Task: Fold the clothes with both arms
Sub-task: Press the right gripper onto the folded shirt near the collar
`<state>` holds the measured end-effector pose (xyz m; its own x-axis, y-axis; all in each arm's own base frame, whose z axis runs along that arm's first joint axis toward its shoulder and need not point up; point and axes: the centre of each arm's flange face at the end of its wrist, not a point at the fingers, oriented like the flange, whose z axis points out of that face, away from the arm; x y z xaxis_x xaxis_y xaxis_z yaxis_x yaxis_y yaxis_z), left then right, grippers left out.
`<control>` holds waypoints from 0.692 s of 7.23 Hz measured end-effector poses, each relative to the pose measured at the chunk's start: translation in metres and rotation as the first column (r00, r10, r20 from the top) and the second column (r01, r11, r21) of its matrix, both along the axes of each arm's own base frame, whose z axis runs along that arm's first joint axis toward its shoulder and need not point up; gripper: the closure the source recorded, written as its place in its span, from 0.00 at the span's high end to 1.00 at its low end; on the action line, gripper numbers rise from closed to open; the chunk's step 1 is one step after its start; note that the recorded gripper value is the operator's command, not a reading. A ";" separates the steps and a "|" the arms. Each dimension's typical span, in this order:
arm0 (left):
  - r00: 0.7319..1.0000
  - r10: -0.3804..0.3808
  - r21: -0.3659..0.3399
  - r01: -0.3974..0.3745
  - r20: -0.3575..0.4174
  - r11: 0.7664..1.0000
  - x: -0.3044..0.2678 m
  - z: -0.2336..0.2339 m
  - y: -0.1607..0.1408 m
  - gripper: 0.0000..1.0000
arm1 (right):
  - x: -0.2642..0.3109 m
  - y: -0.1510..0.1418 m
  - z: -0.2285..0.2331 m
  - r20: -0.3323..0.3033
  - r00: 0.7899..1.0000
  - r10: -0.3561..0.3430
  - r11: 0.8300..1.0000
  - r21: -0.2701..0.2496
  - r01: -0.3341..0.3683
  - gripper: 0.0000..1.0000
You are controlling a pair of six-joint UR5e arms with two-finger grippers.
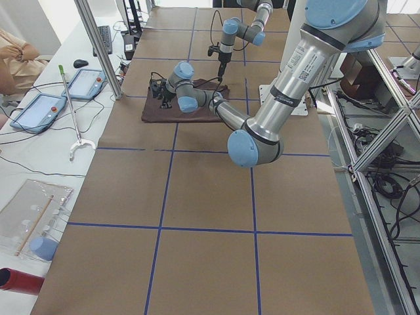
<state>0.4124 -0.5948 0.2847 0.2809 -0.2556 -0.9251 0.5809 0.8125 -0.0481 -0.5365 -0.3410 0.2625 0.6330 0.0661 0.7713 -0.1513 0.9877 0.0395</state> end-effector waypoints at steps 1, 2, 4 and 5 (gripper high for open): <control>1.000 0.001 0.001 -0.001 -0.001 1.000 -0.001 0.000 0.001 0.54 | -0.014 0.003 -0.002 -0.026 0.998 -0.057 0.997 0.056 0.058 1.00; 1.000 0.000 0.001 0.000 -0.002 1.000 -0.001 0.000 0.001 0.54 | -0.024 0.003 -0.003 -0.045 0.994 -0.097 0.990 0.097 0.101 1.00; 1.000 -0.001 0.003 0.001 -0.004 1.000 -0.002 -0.001 0.002 0.54 | -0.039 0.000 -0.002 -0.076 0.987 -0.145 0.978 0.143 0.154 1.00; 1.000 -0.001 0.003 0.001 -0.003 1.000 -0.002 -0.001 0.002 0.54 | -0.042 0.001 0.004 -0.095 0.983 -0.159 0.974 0.149 0.172 1.00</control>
